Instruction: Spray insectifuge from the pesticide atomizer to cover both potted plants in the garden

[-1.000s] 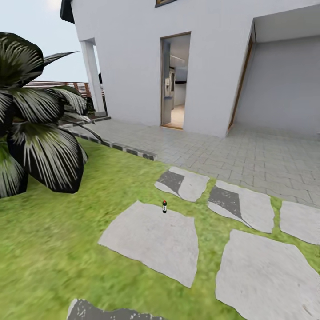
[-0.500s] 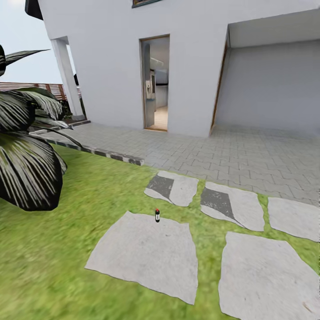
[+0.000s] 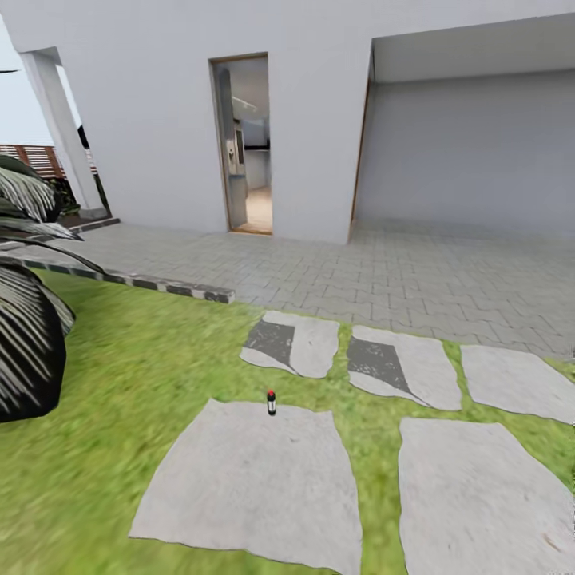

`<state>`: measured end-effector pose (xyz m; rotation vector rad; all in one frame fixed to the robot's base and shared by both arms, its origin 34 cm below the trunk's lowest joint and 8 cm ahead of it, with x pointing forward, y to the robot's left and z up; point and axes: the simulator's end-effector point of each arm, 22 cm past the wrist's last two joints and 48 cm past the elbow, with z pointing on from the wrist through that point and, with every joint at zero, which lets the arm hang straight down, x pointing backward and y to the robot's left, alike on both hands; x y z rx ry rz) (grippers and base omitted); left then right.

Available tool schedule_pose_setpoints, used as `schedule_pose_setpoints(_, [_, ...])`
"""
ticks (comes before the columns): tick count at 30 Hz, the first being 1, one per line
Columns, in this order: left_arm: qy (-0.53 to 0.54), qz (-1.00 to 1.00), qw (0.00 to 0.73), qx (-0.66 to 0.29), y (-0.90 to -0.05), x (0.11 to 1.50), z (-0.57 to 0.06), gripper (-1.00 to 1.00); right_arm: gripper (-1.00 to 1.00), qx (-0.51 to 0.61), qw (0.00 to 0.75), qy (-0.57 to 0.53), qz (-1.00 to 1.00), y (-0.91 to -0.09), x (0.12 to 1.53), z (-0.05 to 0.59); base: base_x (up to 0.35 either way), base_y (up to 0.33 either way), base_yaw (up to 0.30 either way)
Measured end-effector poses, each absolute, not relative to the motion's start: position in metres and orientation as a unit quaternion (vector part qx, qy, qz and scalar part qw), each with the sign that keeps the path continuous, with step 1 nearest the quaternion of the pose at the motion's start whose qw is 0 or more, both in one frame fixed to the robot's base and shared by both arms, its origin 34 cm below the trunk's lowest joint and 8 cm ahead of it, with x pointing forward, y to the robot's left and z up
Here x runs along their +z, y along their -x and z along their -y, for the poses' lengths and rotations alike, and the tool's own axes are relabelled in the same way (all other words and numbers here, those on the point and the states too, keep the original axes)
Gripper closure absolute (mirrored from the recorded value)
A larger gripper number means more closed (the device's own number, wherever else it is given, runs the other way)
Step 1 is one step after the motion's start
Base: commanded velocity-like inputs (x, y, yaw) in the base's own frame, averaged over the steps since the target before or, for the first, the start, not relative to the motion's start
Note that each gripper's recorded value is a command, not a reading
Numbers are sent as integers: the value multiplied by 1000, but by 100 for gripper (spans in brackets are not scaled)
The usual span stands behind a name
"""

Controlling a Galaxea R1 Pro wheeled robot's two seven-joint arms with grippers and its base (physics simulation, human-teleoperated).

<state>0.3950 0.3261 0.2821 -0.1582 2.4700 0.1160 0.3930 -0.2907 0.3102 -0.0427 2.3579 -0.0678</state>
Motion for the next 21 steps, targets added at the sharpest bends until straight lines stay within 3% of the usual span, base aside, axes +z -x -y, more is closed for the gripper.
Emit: schedule_pose_setpoints(21, [60,-942,326,44,-395,282,-326,-100,-100,-26,381,17,-924,-393,310,290,241,248,-262])
